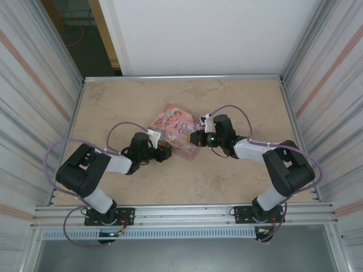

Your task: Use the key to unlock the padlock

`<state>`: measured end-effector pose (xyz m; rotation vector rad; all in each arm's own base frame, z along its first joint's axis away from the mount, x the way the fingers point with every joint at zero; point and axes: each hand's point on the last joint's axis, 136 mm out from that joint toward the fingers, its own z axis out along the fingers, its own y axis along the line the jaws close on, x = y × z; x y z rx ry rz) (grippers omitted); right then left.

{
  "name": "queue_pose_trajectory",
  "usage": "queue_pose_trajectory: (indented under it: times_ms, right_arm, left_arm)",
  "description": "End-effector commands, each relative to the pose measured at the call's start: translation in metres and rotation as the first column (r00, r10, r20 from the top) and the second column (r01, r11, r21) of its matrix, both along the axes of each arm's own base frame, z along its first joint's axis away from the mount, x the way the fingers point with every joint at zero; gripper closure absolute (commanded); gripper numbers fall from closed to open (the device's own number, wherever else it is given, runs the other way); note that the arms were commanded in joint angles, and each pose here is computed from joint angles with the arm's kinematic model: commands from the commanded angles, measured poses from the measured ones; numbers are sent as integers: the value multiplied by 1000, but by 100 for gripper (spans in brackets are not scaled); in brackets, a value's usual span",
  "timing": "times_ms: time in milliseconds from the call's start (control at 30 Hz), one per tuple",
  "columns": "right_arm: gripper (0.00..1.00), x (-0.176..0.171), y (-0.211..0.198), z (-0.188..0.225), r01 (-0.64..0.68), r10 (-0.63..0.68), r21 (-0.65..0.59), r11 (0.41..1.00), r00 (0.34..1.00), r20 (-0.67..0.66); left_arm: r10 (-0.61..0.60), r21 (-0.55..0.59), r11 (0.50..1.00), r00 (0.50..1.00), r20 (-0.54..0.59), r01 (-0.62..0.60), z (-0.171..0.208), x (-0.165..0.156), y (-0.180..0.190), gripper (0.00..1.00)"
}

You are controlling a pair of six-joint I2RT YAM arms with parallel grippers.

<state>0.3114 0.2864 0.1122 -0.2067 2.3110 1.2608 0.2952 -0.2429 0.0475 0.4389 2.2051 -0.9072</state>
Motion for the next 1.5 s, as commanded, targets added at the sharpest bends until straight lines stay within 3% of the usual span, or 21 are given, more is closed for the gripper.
queue_pose_trajectory:
  times_ms: [0,400,667,1000,1233,1467]
  right_arm:
    - [100,-15,-7,-22,-7,4,-66,998,998,-55]
    - [100,-15,-5,-21,-10,6,-66,998,999,-52]
    - [100,-14,-4,-17,-12,9,-57,998,999,-45]
    - [100,-13,-9,10,5,-3,-52,999,999,35]
    - [100,-25,-24,31,33,-23,-72,997,991,135]
    - [100,-53,-34,46,46,-11,-131,990,967,256]
  left_arm:
    - [1,-10,1000,1000,30,-1,8,10,-6,63]
    - [20,7,1000,1000,10,-20,-1,13,-6,61]
    - [21,-3,1000,1000,17,-21,4,16,-8,72]
    - [-6,-14,1000,1000,13,6,22,2,-15,74]
    - [4,-28,1000,997,-76,-6,42,-22,-19,75]
    - [17,-125,991,984,-179,-40,70,-43,-24,77]
